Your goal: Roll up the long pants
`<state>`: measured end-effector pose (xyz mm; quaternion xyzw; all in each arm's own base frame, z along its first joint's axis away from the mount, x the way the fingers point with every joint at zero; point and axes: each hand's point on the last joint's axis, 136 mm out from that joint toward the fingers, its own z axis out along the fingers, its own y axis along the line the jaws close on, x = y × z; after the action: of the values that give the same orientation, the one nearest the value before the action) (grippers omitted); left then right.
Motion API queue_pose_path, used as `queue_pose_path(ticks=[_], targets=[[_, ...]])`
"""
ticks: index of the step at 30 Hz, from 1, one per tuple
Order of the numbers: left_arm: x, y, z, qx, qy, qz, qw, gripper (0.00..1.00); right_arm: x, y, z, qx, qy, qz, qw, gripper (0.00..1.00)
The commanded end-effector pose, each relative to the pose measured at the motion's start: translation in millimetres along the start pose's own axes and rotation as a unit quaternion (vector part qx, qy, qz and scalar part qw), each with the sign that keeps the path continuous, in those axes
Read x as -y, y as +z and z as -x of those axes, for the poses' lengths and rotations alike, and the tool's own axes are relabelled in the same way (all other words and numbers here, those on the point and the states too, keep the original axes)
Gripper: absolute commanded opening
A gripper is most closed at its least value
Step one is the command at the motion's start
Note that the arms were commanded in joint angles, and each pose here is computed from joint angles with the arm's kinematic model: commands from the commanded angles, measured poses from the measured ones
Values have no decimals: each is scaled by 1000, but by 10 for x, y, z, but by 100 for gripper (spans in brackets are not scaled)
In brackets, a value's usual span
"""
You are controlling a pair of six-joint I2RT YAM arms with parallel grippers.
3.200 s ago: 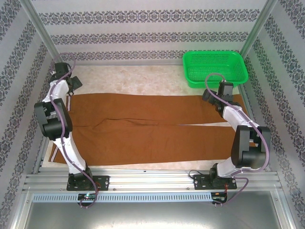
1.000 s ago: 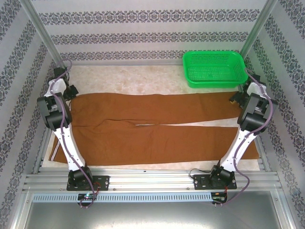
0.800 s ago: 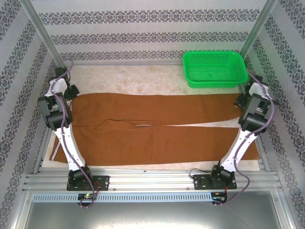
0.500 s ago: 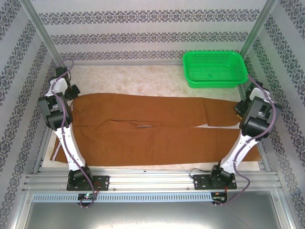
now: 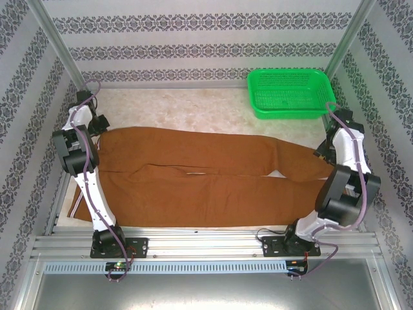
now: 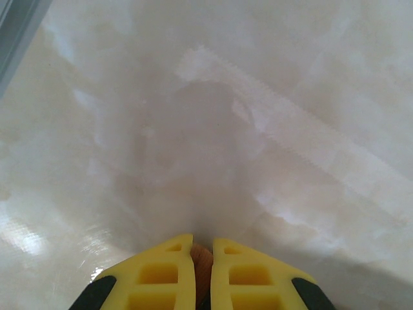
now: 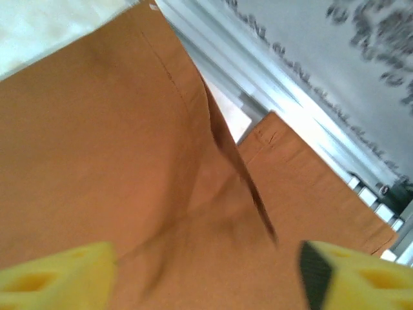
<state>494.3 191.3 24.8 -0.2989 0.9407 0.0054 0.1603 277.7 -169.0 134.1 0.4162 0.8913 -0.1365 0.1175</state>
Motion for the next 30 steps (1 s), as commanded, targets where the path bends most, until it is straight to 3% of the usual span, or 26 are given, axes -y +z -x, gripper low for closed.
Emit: queue_pose_path(ticks=[1,5,11,27,29,30], targets=[[100,28,-188,-38,4,-12,999,0,-189,-191,177,34,-17,26,999,83],[129,85,-229,-45,2,-20,999,0,-773,131,270,-8,-35,79,996,80],[102,65,-221,-45,9,-11,999,0,-1307,817,87,-103,-84,57,990,79],[40,77,-223,-49,19,6,999,0,-1346,1093,-38,-181,-93,42,978,77],[40,70,-223,-50,19,5,999,0,-1307,1143,-52,-192,-88,43,976,68],[42,67,-226,-51,19,5,999,0,-1300,1156,-46,-199,-84,51,975,58]])
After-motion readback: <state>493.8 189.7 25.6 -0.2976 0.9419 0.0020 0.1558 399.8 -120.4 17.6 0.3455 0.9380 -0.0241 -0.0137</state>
